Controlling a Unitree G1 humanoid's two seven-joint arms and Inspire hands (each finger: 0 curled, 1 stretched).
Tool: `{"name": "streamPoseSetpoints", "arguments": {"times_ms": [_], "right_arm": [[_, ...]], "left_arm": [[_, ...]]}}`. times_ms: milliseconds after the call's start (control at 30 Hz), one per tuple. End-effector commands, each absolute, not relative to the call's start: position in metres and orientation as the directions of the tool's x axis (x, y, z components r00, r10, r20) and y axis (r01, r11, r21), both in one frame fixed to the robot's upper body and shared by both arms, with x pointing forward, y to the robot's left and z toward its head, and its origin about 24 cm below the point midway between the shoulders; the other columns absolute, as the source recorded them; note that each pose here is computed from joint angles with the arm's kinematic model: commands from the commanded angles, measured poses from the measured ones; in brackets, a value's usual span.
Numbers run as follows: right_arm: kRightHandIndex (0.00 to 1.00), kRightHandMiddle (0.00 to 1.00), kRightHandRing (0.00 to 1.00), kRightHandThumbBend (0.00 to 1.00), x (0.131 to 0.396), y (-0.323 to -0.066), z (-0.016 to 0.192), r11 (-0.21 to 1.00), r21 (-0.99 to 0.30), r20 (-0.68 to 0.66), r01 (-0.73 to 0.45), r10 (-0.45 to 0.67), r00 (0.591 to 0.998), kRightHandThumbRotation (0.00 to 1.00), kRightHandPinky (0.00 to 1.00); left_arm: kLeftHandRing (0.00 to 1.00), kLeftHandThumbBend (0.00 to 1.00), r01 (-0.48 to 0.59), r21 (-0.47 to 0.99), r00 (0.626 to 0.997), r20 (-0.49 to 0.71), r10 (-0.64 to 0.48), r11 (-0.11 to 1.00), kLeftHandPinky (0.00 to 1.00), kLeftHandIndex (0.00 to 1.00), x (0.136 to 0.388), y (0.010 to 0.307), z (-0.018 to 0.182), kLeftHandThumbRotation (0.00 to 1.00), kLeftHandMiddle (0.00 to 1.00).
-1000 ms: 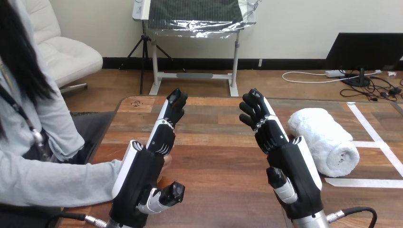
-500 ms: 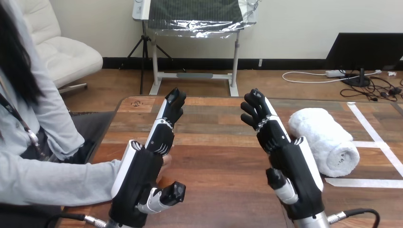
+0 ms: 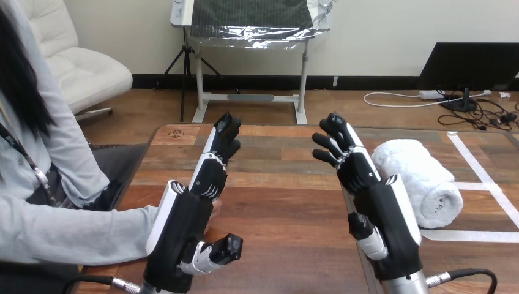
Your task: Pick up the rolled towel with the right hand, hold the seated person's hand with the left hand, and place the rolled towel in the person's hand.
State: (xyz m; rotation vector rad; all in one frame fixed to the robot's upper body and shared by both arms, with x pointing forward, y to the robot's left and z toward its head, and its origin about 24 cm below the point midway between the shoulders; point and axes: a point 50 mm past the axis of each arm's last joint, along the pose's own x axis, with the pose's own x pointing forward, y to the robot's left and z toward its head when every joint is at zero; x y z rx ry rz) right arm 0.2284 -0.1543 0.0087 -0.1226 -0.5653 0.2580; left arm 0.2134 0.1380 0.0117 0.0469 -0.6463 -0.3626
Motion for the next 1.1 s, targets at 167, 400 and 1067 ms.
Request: {"name": "streamPoseSetpoints", "arguments": {"times_ms": [167,400,1067], "right_arm": [[0.96,0.97,0.95,1.0,0.257,-0.165,0.039,0.968,-0.216,0.599,-0.131,0.238,0.765,0.9,0.89],[0.96,0.96,0.94,1.0,0.266,-0.178,0.049,0.975,-0.215,0.621,-0.058,0.183,0.763,0.84,0.88],[0.98,0.99,0.98,1.0,0.298,-0.22,0.085,0.955,-0.225,0.631,0.192,-0.007,0.776,0.77,0.95]], "left_arm": [[1.0,1.0,0.303,0.16,0.688,0.645,-0.332,0.939,0.95,1.0,0.23,0.134,0.029,0.82,1.0],[1.0,1.0,0.308,0.156,0.692,0.64,-0.334,0.938,0.95,1.0,0.23,0.134,0.028,0.83,1.0],[1.0,1.0,0.309,0.157,0.693,0.638,-0.335,0.938,0.95,1.0,0.23,0.131,0.028,0.82,1.0]]}}
